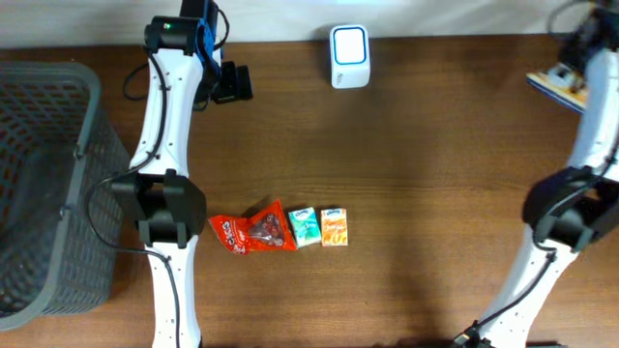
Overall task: Scan the item barcode
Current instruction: 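Carry wet-wipe pack to right table edge and release, then grasp red candy bag with left gripper and move it to center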
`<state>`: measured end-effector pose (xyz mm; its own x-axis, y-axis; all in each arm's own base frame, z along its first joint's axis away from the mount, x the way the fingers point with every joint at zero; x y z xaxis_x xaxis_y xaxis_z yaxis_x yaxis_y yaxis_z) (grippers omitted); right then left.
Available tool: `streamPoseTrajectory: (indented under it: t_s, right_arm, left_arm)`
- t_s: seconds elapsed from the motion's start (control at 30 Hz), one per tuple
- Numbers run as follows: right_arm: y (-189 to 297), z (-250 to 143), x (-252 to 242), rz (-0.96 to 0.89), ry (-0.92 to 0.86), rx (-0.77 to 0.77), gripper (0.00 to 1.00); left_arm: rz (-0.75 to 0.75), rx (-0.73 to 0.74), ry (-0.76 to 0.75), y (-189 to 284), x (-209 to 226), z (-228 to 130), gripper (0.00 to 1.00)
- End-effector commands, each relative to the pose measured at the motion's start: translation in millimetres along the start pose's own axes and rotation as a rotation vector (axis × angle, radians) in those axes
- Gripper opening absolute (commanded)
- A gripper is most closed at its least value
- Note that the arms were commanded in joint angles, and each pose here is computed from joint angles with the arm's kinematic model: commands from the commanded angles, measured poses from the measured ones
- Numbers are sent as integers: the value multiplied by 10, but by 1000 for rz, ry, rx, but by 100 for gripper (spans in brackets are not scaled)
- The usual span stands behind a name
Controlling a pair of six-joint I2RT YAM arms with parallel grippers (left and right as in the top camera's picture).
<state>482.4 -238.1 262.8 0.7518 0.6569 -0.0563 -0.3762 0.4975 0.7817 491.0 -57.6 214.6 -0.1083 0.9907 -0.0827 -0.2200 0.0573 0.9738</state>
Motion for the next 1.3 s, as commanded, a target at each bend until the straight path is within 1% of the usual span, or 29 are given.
streamPoseTrajectory:
  t_s: [0.0,0.07,0.1,0.13,0.17,0.2,0.23,0.27,0.3,0.33,0.4,0.47,0.53,0.57,0.6,0.63,0.67,0.7,0.73,0.83,0.87,0.9,0.93,0.97,1.0,1.07,1.1,1.17,1.27]
  right_arm:
    - [-418,-81,-595,-109,-77,110,4]
    - [-744,-277,-980,-178,-111,211,5]
    - [-854,-363,-1143,-203,-128,249,19]
    - [-899,-401,-1245,-217,-140,267,19]
    - [-910,-407,-1325,-226,-151,275,22]
    - [-904,-406,-1412,-236,-162,282,56]
    - [-868,-411,-1447,-239,-153,293,71]
    - [-805,-393,-1465,-240,-152,291,84]
    - [-650,-315,-1478,-234,-159,265,90]
    - [-426,-187,-1498,-223,-171,216,92]
    - [378,169,-1552,-155,-217,44,99]
    - [1249,306,-1490,66,-244,-74,99]
    - [2171,163,-1357,382,-225,-110,99]
    - [2603,-31,-1310,523,-208,-84,99]
    - [2836,-201,-1303,584,-204,-44,99]
    - [3003,-398,-1317,606,-209,21,99]
    - [3087,-569,-1342,596,-219,91,99]
    - [3108,-587,-1338,601,-210,89,99]
    - [3095,-608,-1271,616,-149,94,99]
    - [3010,-613,-1143,633,-122,134,99]
    - [3002,-610,-1142,633,-122,136,99]
    - [3003,-610,-1143,632,-123,135,99]
    - [3003,-610,-1143,632,-123,135,99]
    - [3003,-610,-1144,632,-123,135,99]
    - [3003,-610,-1143,632,-123,135,99]
    - [3003,-610,-1143,632,-123,135,99]
    - [3003,-610,-1144,632,-123,135,99]
    - [3003,-611,-1144,632,-123,136,99]
    - [3003,-610,-1143,632,-123,135,99]
  left_arm:
    - [13,7,11,-38,23,0,99]
    - [13,8,12,-38,23,-1,99]
    - [13,8,11,-38,23,-1,99]
    - [13,8,12,-38,23,-1,99]
    - [13,8,12,-38,23,-1,99]
    - [13,8,12,-38,23,-1,99]
    - [13,8,12,-38,23,-1,99]
    - [13,8,12,-38,23,-1,99]
    - [13,8,12,-38,23,-1,99]
    - [13,8,12,-38,23,-1,99]
    - [13,8,11,-38,23,-1,99]
    - [13,8,12,-38,23,-1,99]
    - [13,8,11,-38,23,-1,99]
    - [13,8,12,-38,23,-1,99]
    - [13,7,11,-38,23,0,99]
    - [13,8,12,-38,23,-1,99]
    - [13,8,12,-38,23,-1,99]
    - [13,8,12,-38,23,-1,99]
    - [13,8,11,-38,23,-1,99]
    - [0,2,11,-38,6,11,99]
    - [-68,89,16,-30,-46,-119,99]
    - [-151,141,25,-14,-117,-187,99]
    - [-288,203,-44,25,-256,-285,96]
    - [-290,271,-90,47,-311,-420,88]
    - [-295,273,-156,36,-405,-460,76]
    - [-284,316,-219,-7,-678,-626,75]
    - [-244,368,-255,-66,-785,-787,75]
    - [-113,444,-302,-84,-754,-1080,75]
    - [-71,462,-296,280,-524,-1408,76]
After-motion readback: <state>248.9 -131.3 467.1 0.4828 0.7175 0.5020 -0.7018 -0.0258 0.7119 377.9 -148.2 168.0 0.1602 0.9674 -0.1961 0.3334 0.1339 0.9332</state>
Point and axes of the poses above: each gripper's point midway between its finger pads, its own y axis back along the fingers, its own x axis along the line the jaws close on, z = x × y, the point moved 8 cm from there along y, back along the fingers, and after that the axes turned 2 degrees about -y, right-handed, at the moved point
